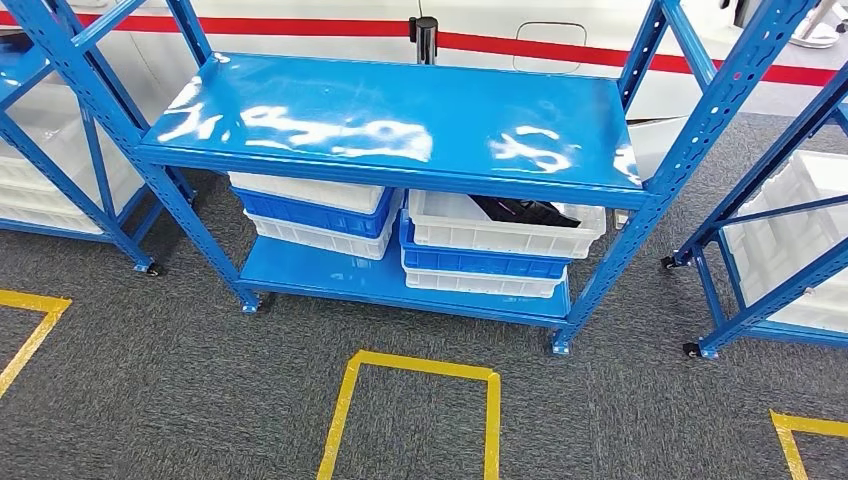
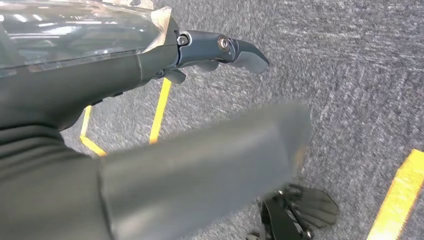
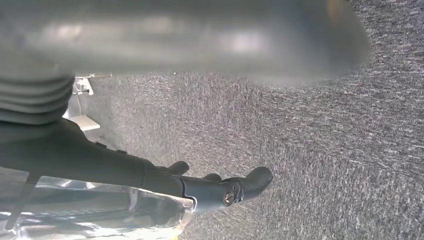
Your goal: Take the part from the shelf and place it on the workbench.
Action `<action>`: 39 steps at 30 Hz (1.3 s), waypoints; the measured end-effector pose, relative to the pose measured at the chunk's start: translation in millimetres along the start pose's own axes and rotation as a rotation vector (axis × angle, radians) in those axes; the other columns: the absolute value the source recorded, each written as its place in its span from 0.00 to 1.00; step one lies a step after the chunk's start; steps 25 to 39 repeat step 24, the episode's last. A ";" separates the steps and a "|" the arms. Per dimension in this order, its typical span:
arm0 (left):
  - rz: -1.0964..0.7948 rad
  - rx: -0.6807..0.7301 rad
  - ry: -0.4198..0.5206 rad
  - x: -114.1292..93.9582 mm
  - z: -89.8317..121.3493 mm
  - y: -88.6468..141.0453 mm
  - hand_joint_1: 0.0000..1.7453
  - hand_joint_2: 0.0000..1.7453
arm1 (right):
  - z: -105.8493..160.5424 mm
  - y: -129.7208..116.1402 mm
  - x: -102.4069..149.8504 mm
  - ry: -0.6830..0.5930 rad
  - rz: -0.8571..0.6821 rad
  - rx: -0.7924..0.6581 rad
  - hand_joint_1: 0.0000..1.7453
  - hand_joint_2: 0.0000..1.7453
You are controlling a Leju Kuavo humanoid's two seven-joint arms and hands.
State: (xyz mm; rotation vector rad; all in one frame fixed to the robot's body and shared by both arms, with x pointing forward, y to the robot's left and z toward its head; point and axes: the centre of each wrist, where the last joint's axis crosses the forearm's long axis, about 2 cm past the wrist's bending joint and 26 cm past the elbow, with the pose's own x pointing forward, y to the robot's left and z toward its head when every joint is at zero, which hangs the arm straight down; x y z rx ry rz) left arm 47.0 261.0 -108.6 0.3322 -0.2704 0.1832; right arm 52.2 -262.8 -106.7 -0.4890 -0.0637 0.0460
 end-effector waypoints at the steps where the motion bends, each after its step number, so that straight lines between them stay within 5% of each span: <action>1: -0.010 0.015 0.009 0.1 0.0 0.3 0.00 1.00 | 0.0 0.1 0.0 0.000 0.003 0.001 0.00 0.50; 2: -0.020 0.034 0.020 0.2 0.0 0.7 0.00 1.00 | 0.1 0.2 0.1 -0.001 0.006 0.001 0.00 0.50; 4: -0.032 0.070 0.035 0.2 0.1 1.3 0.00 1.00 | 0.2 0.3 0.1 -0.003 0.013 0.002 0.00 1.00; 17: -0.046 0.027 0.037 -7.5 -4.5 16.6 0.00 1.00 | -3.3 -1.1 -17.1 -0.045 0.017 0.131 0.00 1.00; 21: -0.052 -0.009 0.032 -10.7 -6.2 22.6 0.00 1.00 | -4.9 -2.9 -21.9 -0.059 0.009 0.181 0.00 0.00; 39: -0.055 -0.035 0.029 -12.9 -6.8 25.5 0.00 1.00 | -5.9 -4.2 -25.2 -0.067 0.004 0.212 0.00 0.00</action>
